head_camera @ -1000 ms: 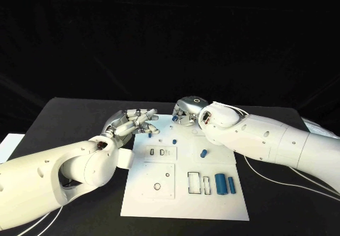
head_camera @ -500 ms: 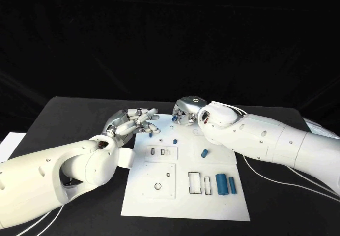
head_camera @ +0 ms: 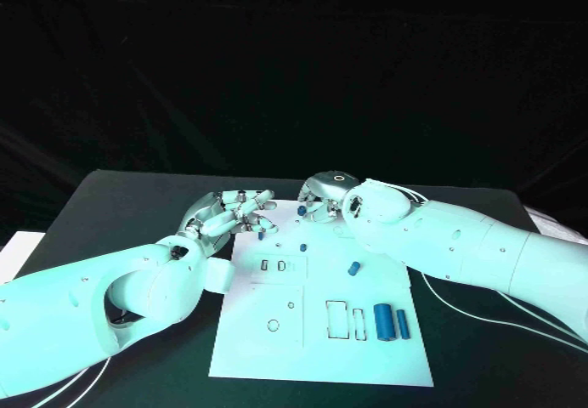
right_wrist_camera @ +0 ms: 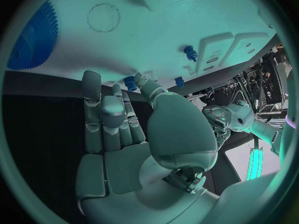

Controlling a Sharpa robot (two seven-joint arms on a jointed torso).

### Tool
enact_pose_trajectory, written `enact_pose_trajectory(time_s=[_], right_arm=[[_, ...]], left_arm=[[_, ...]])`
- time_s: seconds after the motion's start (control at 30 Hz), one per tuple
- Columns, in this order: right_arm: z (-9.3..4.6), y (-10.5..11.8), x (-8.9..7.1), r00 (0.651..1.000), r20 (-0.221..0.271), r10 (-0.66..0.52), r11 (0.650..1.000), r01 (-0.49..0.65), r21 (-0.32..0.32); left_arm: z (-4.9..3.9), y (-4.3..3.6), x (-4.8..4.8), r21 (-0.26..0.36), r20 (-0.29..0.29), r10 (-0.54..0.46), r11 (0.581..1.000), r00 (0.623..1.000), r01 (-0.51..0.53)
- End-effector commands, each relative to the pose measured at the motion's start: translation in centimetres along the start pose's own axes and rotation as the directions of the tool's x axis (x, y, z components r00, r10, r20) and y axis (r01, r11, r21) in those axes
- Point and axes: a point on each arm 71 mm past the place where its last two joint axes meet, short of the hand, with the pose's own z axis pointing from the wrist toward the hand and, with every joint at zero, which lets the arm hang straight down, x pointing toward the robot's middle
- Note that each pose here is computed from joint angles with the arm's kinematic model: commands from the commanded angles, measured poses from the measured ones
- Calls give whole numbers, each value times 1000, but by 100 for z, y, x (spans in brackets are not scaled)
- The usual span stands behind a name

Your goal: Assemble the parts on the task board

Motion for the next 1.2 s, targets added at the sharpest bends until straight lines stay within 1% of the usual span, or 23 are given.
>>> enact_pose_trajectory(time_s=[0.03,0.13,0.23,0.43,0.53,0.6,0.73,0.87,1.07,1.2], right_arm=[[-9,-2,-12,1000,10,-6,1000,6,2],[-32,-8,-34,999,35,7,1000,-7,-6],[-85,-24,-61,998,56,29,999,-28,-16],[-286,-130,-134,994,76,75,996,-72,-49],[-411,-239,-180,990,89,110,993,-106,-45],[-533,-362,-215,982,84,172,985,-170,-22],[-689,-543,-250,965,56,258,965,-260,36],[-822,-733,-263,952,22,305,946,-305,108],[-893,-932,-232,953,-15,303,935,-294,200],[-882,-999,-203,958,-34,284,935,-269,231]], left_arm=[[8,-13,21,5,-17,-4,1000,1000,5],[8,-14,16,4,-15,-4,1000,1000,4],[9,-14,16,3,-16,-4,1000,1000,4],[6,-17,-6,4,-14,-3,1000,1000,3],[5,-19,-17,6,-13,-3,1000,1000,3],[10,-17,-28,7,-12,-3,1000,1000,3],[18,-12,-43,6,-10,-2,1000,1000,2],[27,-7,-51,5,-10,-1,1000,1000,1],[33,-3,-40,6,-14,-3,1000,1000,3],[36,1,-22,6,-20,-6,1000,1000,6]])
